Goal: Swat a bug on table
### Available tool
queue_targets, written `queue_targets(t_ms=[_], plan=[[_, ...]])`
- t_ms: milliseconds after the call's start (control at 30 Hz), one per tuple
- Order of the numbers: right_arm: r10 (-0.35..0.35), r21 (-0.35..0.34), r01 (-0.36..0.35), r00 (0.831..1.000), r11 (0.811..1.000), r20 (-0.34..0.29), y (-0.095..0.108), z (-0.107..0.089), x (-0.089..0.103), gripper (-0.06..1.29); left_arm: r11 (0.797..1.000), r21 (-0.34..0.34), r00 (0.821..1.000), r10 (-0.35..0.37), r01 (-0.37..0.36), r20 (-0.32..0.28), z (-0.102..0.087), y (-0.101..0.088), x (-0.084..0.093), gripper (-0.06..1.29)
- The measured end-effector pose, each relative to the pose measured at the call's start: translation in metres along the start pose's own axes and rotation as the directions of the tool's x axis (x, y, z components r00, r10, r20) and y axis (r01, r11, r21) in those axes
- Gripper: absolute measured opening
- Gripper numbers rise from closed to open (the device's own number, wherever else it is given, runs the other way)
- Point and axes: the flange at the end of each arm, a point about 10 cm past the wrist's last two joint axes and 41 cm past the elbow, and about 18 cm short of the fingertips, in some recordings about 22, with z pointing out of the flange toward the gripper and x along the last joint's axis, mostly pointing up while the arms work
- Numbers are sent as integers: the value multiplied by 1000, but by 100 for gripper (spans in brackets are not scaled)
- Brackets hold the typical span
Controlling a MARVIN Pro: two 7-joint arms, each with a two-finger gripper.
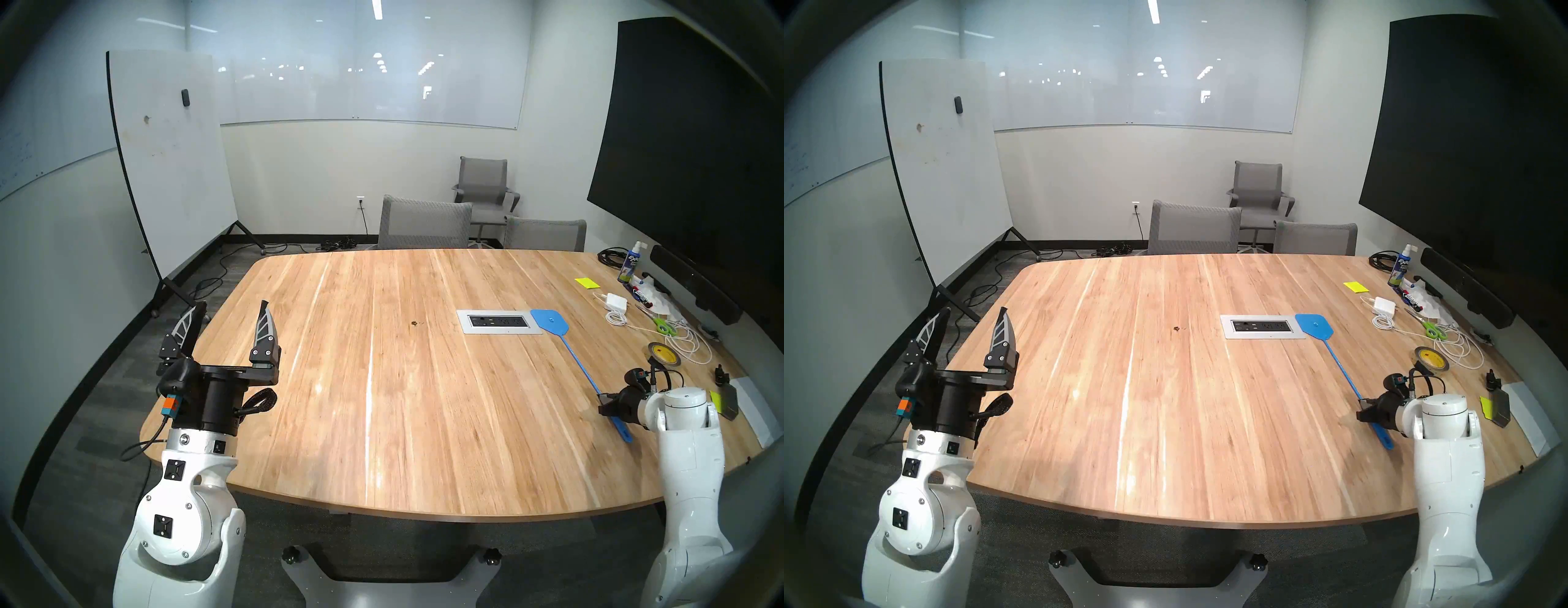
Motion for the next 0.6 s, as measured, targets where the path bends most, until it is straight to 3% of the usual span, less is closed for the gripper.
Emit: queue_targets(t_ms=[433, 600], plan=[[16, 47, -16, 1000, 999, -5, 2, -36, -32, 6, 1000, 0, 1000, 0, 0, 0, 0, 0, 0, 126], [-7, 61, 7, 1000, 998, 3, 2, -59, -48, 4, 1000, 0, 1000, 0, 0, 0, 0, 0, 0, 126]])
